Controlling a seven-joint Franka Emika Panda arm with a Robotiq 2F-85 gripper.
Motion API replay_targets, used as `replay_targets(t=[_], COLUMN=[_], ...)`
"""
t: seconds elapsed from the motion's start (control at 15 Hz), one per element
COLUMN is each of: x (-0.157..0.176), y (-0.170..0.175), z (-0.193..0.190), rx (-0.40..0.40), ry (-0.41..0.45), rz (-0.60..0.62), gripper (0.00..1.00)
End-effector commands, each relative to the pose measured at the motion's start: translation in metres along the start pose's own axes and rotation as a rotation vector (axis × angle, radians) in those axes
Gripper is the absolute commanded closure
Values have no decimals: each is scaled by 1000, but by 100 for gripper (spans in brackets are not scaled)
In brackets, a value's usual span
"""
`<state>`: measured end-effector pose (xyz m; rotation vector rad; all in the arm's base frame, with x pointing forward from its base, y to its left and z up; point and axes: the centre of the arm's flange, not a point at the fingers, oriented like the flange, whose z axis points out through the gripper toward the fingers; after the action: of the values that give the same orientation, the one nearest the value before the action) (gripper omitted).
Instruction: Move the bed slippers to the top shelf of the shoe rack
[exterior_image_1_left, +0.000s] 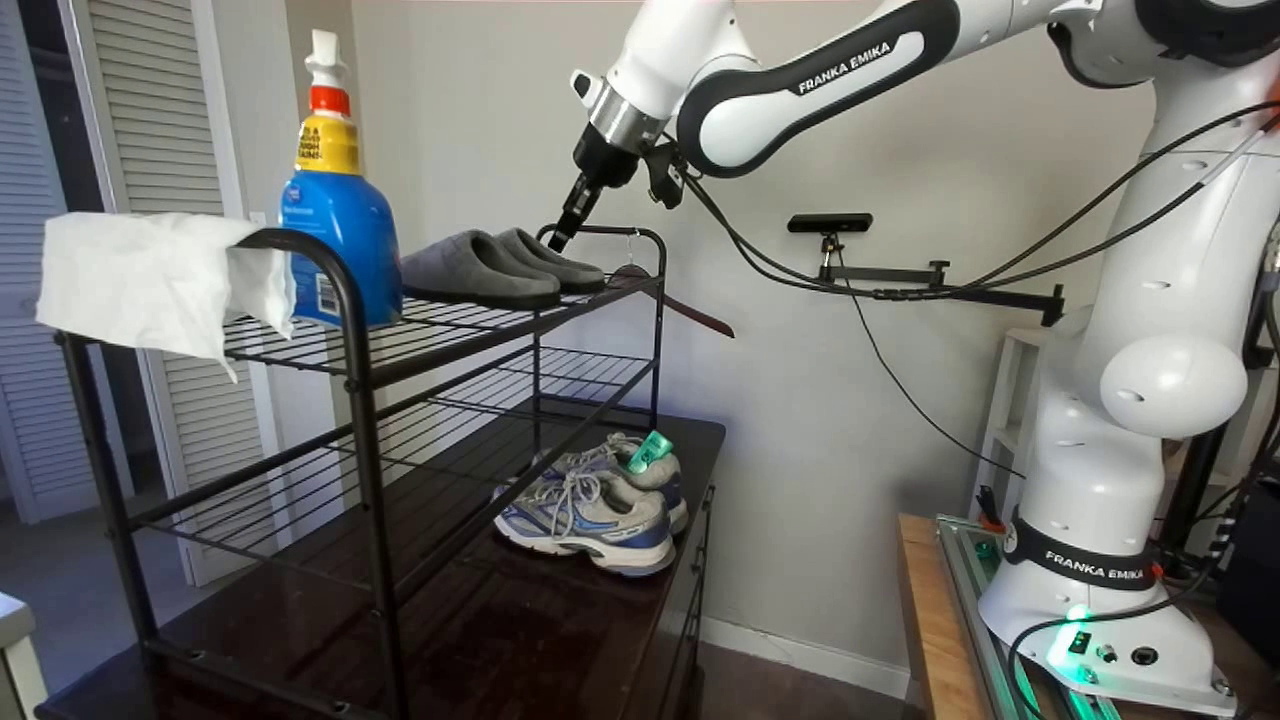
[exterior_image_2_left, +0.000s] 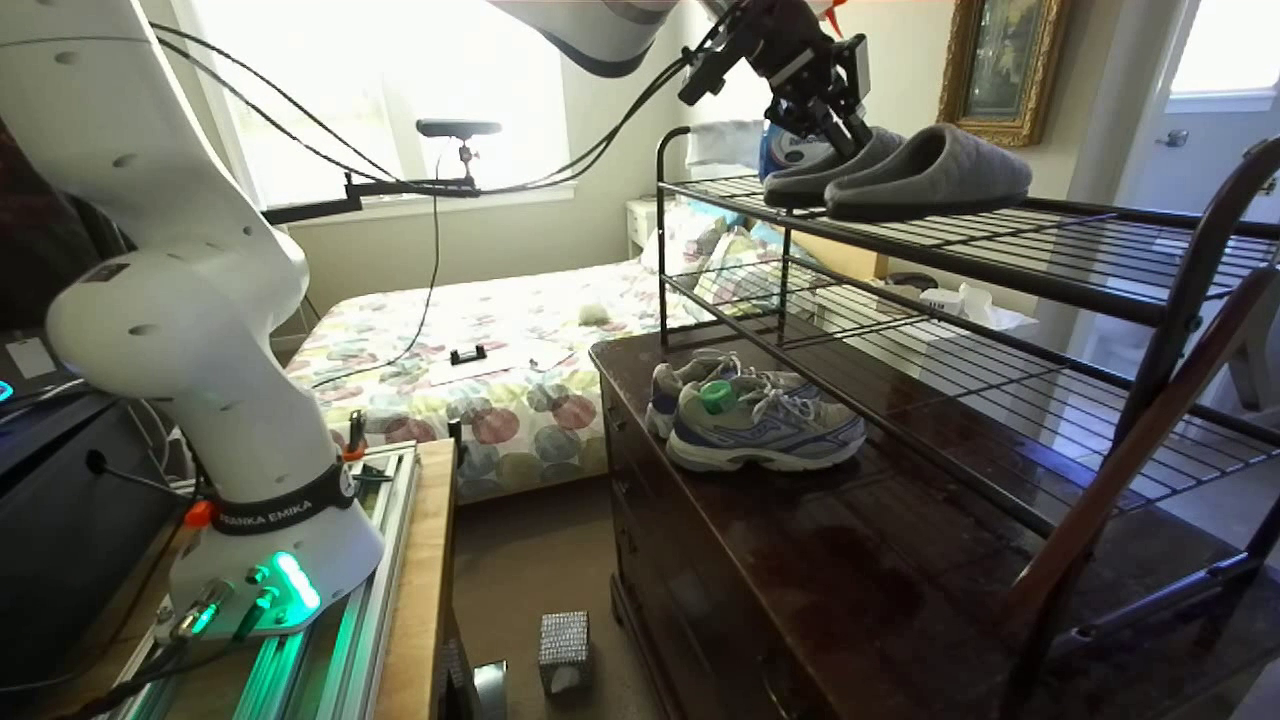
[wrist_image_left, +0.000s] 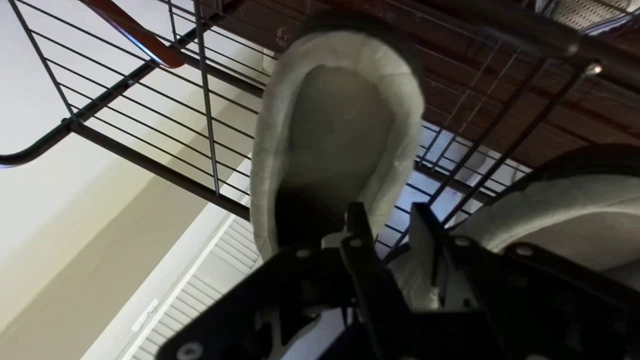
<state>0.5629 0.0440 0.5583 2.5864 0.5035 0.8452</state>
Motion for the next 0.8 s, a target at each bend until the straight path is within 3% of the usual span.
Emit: replay_targets(t=[0.0,0.33,0.4,0.53,0.73], x=[14,23,23,25,24], y=[1,2,-6,-3,-2], z=[-30,-72,-57,-69,-69], rx=[72,146,113,120,120], ry=[23,130,110,131,132], rz=[-21,-33,-23,-26,-27], gripper=[42,8,25,10,7])
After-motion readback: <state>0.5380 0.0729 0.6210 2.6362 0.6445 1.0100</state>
